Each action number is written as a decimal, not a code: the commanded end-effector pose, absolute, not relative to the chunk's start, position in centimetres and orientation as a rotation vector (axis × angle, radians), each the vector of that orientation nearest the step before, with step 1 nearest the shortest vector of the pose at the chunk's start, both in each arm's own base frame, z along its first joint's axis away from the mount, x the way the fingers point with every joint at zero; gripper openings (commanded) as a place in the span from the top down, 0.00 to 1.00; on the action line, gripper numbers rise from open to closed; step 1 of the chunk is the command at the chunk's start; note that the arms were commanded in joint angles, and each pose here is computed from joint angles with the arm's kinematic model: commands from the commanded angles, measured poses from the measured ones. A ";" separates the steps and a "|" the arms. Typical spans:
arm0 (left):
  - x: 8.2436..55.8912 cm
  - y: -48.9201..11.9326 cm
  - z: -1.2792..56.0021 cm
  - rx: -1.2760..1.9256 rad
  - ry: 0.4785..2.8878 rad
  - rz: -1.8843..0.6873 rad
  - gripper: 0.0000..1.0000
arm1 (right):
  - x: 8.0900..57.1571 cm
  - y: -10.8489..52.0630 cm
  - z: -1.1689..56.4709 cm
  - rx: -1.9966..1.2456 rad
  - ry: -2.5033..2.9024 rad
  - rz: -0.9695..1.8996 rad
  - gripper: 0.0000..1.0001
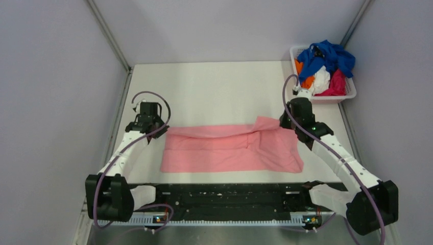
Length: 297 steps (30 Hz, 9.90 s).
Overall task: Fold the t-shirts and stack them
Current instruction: Fold the other side of the tshirt into a rectangle, then rotate the tshirt 90 degrees, then grab the bottom of the folded rectangular tshirt with both arms, then fold the folded rectangular tshirt in 1/3 of the way, then grab one side of the 2/3 rectangular tshirt with both arms, then fold the long partially folded tshirt into a neat square
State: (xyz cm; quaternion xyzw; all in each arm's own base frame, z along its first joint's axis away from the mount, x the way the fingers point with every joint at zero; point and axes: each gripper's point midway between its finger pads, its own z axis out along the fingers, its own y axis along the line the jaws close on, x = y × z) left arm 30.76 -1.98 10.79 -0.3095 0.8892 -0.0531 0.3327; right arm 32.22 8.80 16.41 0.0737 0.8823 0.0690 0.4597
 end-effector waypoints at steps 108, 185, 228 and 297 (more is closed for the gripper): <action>16.3 -23.5 2.0 -0.039 2.744 -0.546 0.60 | 16.3 21.5 5.9 -0.139 2.644 0.655 0.17; 46.8 -22.3 7.7 -0.232 2.530 -0.703 0.76 | 45.2 21.2 9.8 0.266 2.184 0.884 0.94; 30.8 -20.1 1.2 -0.386 2.750 -0.822 0.91 | 28.8 20.8 3.9 0.361 2.481 0.826 0.11; 34.3 -21.3 18.3 -0.132 2.349 -0.925 1.00 | 18.5 21.8 18.9 -0.149 2.053 1.201 1.00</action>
